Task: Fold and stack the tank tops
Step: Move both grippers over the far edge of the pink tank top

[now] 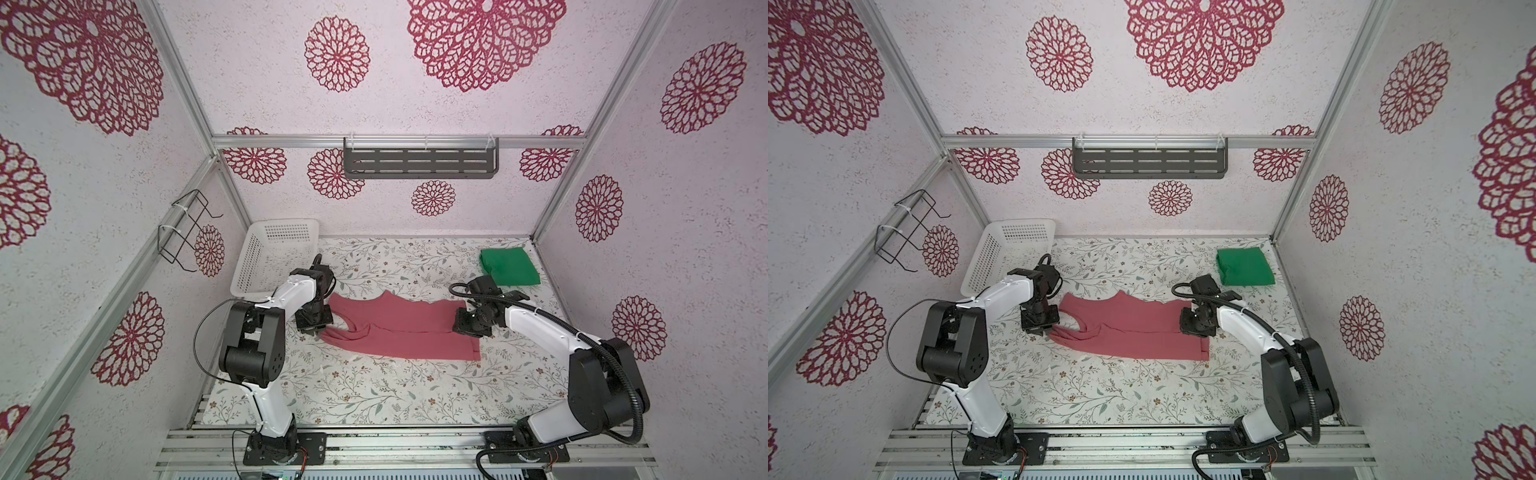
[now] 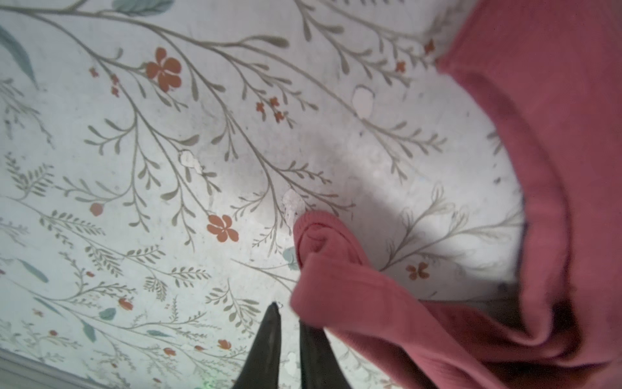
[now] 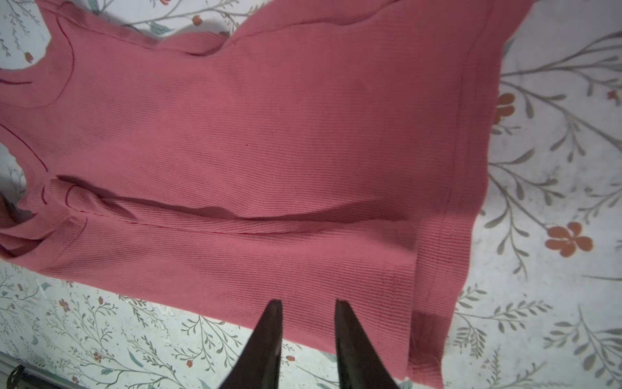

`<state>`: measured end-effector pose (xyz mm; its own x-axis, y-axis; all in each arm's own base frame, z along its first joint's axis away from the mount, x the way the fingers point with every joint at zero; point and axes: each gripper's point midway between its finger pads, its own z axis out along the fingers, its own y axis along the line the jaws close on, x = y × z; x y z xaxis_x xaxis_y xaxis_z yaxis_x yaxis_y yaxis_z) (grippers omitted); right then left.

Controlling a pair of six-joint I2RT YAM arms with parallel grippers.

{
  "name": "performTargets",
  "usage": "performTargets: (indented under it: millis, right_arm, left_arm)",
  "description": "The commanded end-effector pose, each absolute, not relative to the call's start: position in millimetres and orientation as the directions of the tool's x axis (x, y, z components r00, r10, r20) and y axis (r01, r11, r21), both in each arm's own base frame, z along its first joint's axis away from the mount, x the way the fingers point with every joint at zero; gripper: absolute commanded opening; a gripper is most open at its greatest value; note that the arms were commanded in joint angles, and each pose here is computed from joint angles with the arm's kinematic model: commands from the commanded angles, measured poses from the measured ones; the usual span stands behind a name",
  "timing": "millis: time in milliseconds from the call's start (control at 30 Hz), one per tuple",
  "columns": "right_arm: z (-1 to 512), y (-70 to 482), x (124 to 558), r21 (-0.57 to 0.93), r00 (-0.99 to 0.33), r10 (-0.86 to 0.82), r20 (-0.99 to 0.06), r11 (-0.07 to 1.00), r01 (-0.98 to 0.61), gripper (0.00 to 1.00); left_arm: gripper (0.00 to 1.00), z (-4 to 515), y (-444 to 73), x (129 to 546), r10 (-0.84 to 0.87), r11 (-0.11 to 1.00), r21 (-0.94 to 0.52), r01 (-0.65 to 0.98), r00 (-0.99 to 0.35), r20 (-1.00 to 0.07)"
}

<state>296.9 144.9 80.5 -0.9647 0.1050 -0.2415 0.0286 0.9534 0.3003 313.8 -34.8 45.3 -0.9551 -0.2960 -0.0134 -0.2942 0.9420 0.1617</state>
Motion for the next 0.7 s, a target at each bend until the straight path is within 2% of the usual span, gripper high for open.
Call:
performTargets:
  millis: [0,133,233,333,467,600,667]
  right_arm:
    - [90.5,133.6,314.7,0.273,-0.95,0.111,-0.293,0.962,0.028,0.3]
    - [98.2,117.3,333.2,0.265,-0.941,0.111,-0.32,0.964,0.023,0.31]
    - [105.5,103.3,350.1,0.231,-0.935,0.079,-0.347,0.973,-0.003,0.41]
    - [103.9,90.0,368.7,0.191,-0.932,0.029,-0.362,0.981,-0.044,0.44]
    - [96.5,83.6,391.1,0.17,-0.935,-0.037,-0.353,0.98,-0.104,0.44]
    - [95.4,86.0,412.5,0.177,-0.926,-0.085,-0.369,0.971,-0.16,0.42]
    - [92.1,85.1,420.3,0.18,-0.925,-0.098,-0.366,0.968,-0.174,0.41]
  left_arm:
    - [0.34,57.2,-27.4,306.9,-0.27,0.944,0.192,-0.267,-0.963,-0.01]
    - [0.47,69.6,-18.7,285.7,-0.29,0.934,0.211,-0.288,-0.957,-0.019]
    - [0.5,94.8,-18.3,277.5,-0.302,0.928,0.207,-0.308,-0.951,-0.06]
    - [0.51,133.9,-24.4,283.4,-0.272,0.928,0.225,-0.297,-0.953,-0.135]
    - [0.53,168.2,-61.5,311.4,-0.191,0.959,0.172,-0.227,-0.961,-0.2]
    - [0.53,169.9,-148.7,367.8,-0.086,0.995,-0.073,-0.068,-0.952,-0.292]
    - [0.53,165.1,-180.3,395.5,-0.061,0.989,-0.145,-0.014,-0.944,-0.325]
